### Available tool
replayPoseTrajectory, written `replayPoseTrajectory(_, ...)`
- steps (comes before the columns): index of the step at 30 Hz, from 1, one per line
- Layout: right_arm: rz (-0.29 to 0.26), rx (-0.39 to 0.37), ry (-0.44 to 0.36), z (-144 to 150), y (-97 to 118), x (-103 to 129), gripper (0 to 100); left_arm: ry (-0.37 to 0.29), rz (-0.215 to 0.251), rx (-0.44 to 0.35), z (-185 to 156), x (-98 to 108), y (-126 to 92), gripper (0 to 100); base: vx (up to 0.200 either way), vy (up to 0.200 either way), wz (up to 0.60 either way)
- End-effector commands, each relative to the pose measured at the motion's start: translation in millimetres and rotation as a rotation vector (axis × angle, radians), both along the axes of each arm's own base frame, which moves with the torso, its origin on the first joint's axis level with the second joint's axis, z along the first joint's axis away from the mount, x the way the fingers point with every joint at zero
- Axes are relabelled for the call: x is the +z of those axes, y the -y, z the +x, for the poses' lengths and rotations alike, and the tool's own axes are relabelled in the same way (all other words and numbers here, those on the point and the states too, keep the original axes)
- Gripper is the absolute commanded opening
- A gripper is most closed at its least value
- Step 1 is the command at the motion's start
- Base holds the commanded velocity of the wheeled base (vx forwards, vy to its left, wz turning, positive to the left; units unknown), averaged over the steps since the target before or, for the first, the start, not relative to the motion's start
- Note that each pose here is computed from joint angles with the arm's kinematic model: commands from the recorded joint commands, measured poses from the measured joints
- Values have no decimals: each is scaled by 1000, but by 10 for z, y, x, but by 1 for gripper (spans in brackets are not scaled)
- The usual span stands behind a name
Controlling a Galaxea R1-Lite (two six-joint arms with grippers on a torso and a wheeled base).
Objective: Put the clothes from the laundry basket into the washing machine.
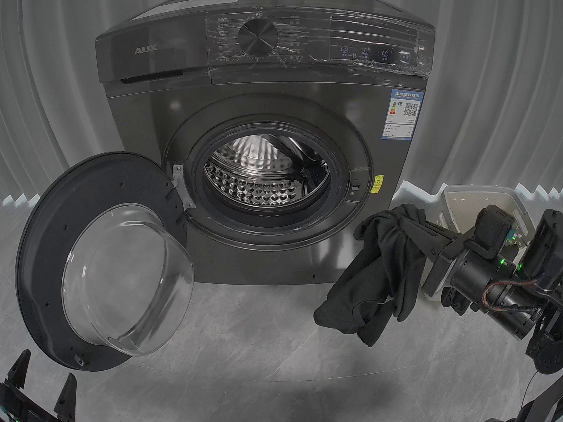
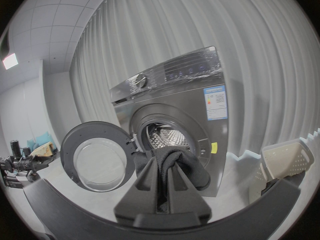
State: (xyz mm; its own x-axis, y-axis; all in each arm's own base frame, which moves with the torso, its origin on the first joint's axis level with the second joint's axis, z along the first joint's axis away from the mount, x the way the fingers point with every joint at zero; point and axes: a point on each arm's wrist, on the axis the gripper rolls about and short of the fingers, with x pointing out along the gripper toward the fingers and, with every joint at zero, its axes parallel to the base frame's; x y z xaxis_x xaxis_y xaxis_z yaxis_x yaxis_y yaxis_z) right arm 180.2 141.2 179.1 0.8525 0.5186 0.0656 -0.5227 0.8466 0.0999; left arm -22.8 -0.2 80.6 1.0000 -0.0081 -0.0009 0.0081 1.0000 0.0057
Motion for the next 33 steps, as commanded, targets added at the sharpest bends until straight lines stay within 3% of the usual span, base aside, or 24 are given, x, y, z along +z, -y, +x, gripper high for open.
replayPoseTrajectory(1, -19, 30, -17, 47, -126, -46, 0, 1, 0, 0, -1, -48, 0, 100, 0, 0, 0)
replayPoseTrajectory(13, -55, -2, -82, 310, -321, -299, 0, 1, -3, 3, -1, -48, 0, 100, 0, 0, 0)
replayPoseTrajectory(17, -2, -33, -57, 484, -436, -313, 0, 2, -6, 3, -1, -47, 0, 100, 0, 0, 0)
replayPoseTrajectory(20, 35, -116, -37, 586, -502, -242, 0, 2, -9, 5, -1, -47, 0, 100, 0, 0, 0)
replayPoseTrajectory(24, 32, -136, -41, 698, -548, -261, 0, 2, 3, 2, 0, -49, 1, 100, 0, 0, 0)
replayPoseTrajectory(27, 62, -138, -13, 832, -632, -201, 0, 13, 10, -12, -1, -36, 4, 100, 0, 0, 0)
replayPoseTrajectory(29, 84, -137, -2, 873, -665, -161, 0, 87, -7, -26, -51, 200, 11, 100, 0, 0, 0)
replayPoseTrajectory(31, 104, -126, 13, 878, -710, -111, 0, 201, -28, -58, -162, 763, 11, 100, 0, 0, 0)
replayPoseTrajectory(32, 104, -126, 13, 878, -710, -111, 0, 201, -28, -59, -162, 784, 10, 100, 0, 0, 0)
replayPoseTrajectory(33, 108, -117, 13, 864, -733, -100, 0, 156, -25, -104, -101, 925, 7, 100, 0, 0, 0)
